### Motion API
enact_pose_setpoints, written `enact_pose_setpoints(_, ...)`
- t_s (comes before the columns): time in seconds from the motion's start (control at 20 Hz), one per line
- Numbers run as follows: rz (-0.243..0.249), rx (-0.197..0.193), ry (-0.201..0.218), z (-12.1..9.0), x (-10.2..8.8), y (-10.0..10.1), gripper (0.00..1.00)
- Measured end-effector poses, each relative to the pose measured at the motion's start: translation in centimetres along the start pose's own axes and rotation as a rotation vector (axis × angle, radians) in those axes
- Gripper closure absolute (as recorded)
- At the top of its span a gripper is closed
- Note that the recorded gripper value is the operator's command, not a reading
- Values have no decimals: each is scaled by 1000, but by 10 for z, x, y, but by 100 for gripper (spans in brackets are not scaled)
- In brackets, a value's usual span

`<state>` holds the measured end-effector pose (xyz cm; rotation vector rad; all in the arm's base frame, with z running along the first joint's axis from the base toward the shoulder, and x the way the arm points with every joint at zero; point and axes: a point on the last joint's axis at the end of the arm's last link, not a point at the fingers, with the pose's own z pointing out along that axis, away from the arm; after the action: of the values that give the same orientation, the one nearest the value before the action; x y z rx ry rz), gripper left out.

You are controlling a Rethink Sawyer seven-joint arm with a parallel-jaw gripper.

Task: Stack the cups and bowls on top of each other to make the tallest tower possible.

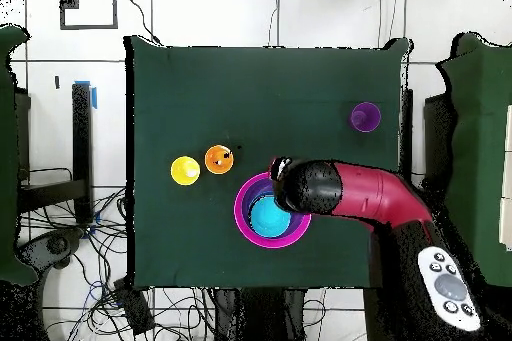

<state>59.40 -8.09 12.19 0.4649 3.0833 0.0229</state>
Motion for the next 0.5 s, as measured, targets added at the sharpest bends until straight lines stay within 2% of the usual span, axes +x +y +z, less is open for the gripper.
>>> enact_pose_setpoints(0.05, 0, -1, -6, 4, -14, 2, 0)
enact_pose_setpoints(0.25, -9, 2, -12, 10, -31, 4, 0)
enact_pose_setpoints(0.5, -25, 10, -26, 26, -60, 6, 0)
